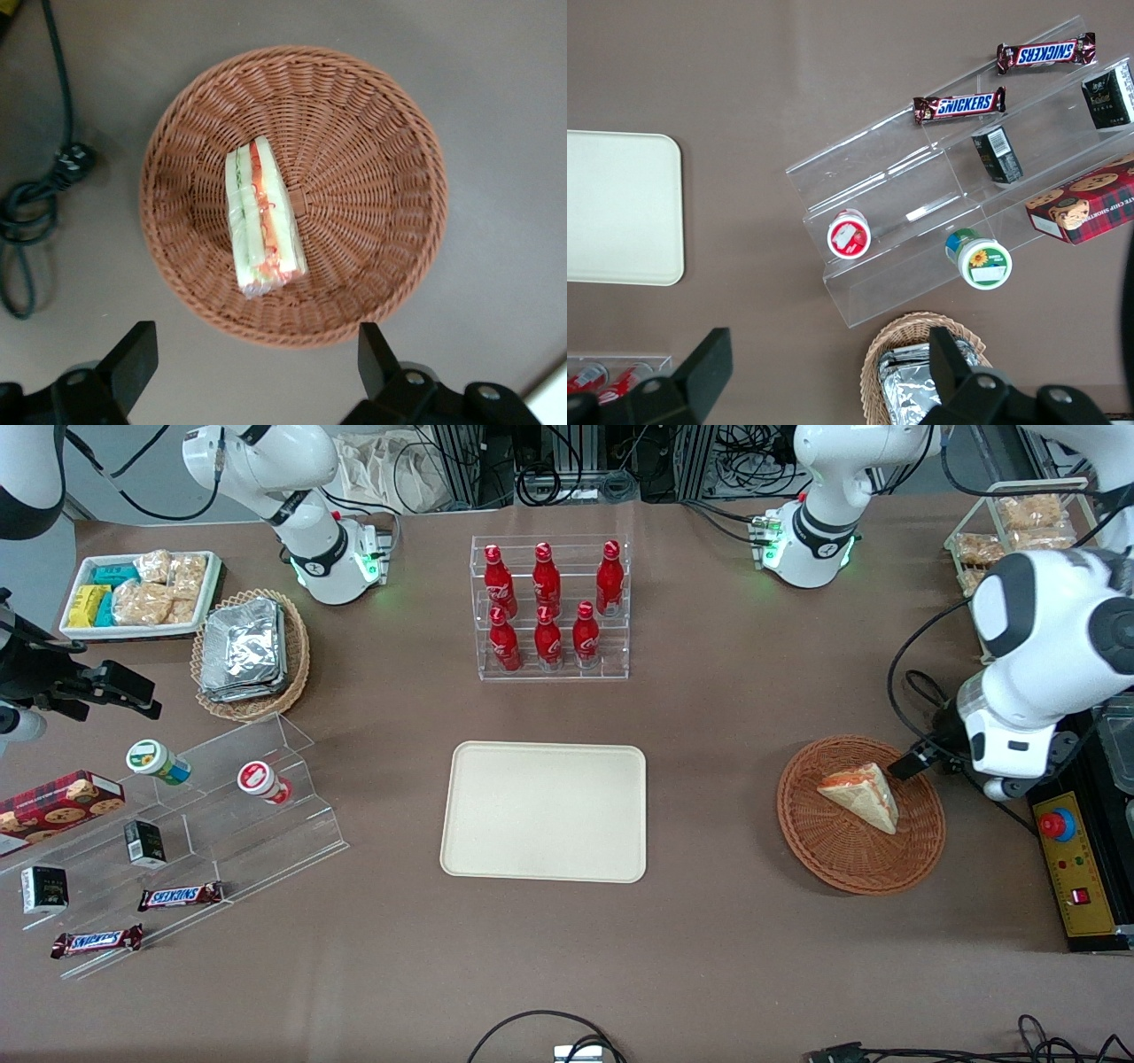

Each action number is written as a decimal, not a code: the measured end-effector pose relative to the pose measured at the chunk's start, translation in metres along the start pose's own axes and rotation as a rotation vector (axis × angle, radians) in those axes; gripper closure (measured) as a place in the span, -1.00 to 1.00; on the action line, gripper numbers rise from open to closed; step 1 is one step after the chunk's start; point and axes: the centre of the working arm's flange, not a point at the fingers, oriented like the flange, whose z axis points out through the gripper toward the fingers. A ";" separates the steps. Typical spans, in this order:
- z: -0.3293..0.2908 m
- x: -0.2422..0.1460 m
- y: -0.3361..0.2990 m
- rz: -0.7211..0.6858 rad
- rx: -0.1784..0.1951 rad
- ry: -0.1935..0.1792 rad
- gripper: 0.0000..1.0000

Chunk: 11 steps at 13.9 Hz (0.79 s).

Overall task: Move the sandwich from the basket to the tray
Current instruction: 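Move the left gripper over the sandwich in the wicker basket, then lower the open left gripper around the wrapped sandwich and close it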

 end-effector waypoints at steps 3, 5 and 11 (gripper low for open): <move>0.059 -0.004 -0.004 -0.058 -0.009 0.003 -1.00; 0.082 -0.001 -0.002 -0.077 -0.009 -0.004 -1.00; 0.118 0.005 0.002 -0.088 -0.023 0.003 -1.00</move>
